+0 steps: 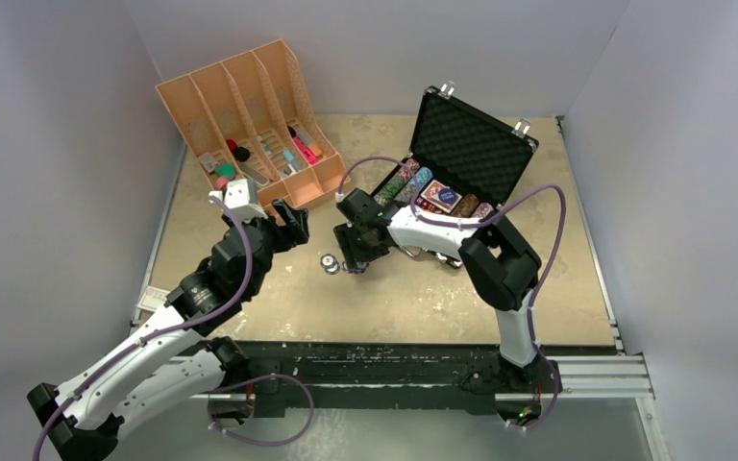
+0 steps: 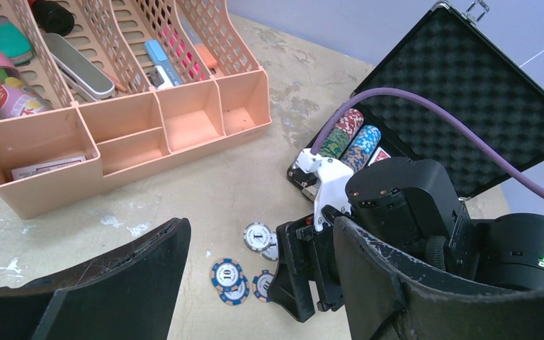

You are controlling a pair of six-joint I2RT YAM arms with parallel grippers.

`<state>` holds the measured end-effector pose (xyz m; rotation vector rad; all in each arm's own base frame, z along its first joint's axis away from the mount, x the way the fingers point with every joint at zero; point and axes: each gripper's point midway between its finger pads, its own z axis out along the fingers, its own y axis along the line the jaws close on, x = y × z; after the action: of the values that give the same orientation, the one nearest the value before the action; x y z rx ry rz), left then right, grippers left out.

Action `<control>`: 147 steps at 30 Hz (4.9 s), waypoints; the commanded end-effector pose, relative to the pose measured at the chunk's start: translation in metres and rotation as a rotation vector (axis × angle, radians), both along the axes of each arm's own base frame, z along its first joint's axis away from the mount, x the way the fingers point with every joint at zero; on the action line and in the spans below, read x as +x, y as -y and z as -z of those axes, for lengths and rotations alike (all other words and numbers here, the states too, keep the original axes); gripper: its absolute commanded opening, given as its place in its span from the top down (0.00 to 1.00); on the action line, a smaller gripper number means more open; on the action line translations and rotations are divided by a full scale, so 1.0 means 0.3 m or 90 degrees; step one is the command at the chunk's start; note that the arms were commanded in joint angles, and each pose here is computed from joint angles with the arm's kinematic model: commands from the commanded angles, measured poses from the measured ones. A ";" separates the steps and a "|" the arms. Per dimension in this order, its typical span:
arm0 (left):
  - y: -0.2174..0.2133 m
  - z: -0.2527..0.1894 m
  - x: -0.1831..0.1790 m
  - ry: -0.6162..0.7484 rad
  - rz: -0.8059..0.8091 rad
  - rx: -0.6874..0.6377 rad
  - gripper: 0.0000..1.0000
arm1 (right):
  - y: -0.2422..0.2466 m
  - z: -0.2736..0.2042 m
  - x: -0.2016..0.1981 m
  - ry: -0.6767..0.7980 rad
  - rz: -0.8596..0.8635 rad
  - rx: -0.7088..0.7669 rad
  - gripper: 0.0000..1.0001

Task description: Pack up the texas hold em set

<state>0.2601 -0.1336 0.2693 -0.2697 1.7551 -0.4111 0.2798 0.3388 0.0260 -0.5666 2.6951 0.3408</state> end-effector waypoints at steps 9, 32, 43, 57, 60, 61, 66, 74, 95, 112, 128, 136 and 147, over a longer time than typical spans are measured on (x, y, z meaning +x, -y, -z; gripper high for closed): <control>-0.013 -0.019 0.007 0.016 -0.013 -0.003 0.27 | 0.020 0.042 -0.020 0.016 -0.014 -0.080 0.40; -0.040 -0.050 0.002 0.027 -0.031 -0.005 0.27 | -0.025 -0.098 0.033 0.071 0.010 -0.051 0.62; -0.063 -0.051 -0.002 0.030 -0.049 -0.004 0.27 | -0.075 -0.071 0.034 0.059 -0.014 -0.040 0.58; -0.068 -0.043 -0.002 0.027 -0.056 -0.004 0.27 | -0.100 -0.041 0.010 0.034 -0.040 -0.023 0.54; -0.067 -0.040 -0.001 0.025 -0.056 -0.003 0.27 | -0.110 -0.051 0.004 0.031 -0.046 -0.011 0.49; -0.068 -0.041 -0.002 0.025 -0.056 -0.004 0.27 | -0.111 -0.052 0.002 0.030 -0.048 -0.009 0.48; -0.068 -0.038 -0.001 0.025 -0.057 -0.002 0.27 | -0.100 -0.038 0.000 0.031 -0.053 -0.026 0.43; -0.072 -0.037 -0.002 0.024 -0.060 -0.002 0.27 | -0.073 0.033 -0.021 0.049 -0.063 -0.122 0.43; -0.083 -0.049 -0.004 0.029 -0.068 -0.005 0.27 | 0.055 0.045 -0.101 0.017 -0.013 -0.170 0.63; -0.225 -0.300 -0.058 0.081 -0.146 0.001 0.27 | -0.167 -0.186 0.064 0.121 -0.024 -0.052 0.33; -0.211 -0.287 -0.047 0.075 -0.146 -0.003 0.27 | -0.300 -0.083 0.160 0.144 -0.043 -0.035 0.50; -0.206 -0.269 -0.041 0.071 -0.146 -0.001 0.27 | -0.271 -0.037 0.114 0.112 -0.061 -0.053 0.55; -0.203 -0.248 -0.039 0.066 -0.146 0.002 0.27 | -0.250 -0.061 0.028 0.061 -0.109 -0.037 0.59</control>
<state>0.2469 -0.0737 0.3409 -0.4204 1.6210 -0.2478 0.3000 0.4161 0.0233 -0.7637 2.5777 0.2296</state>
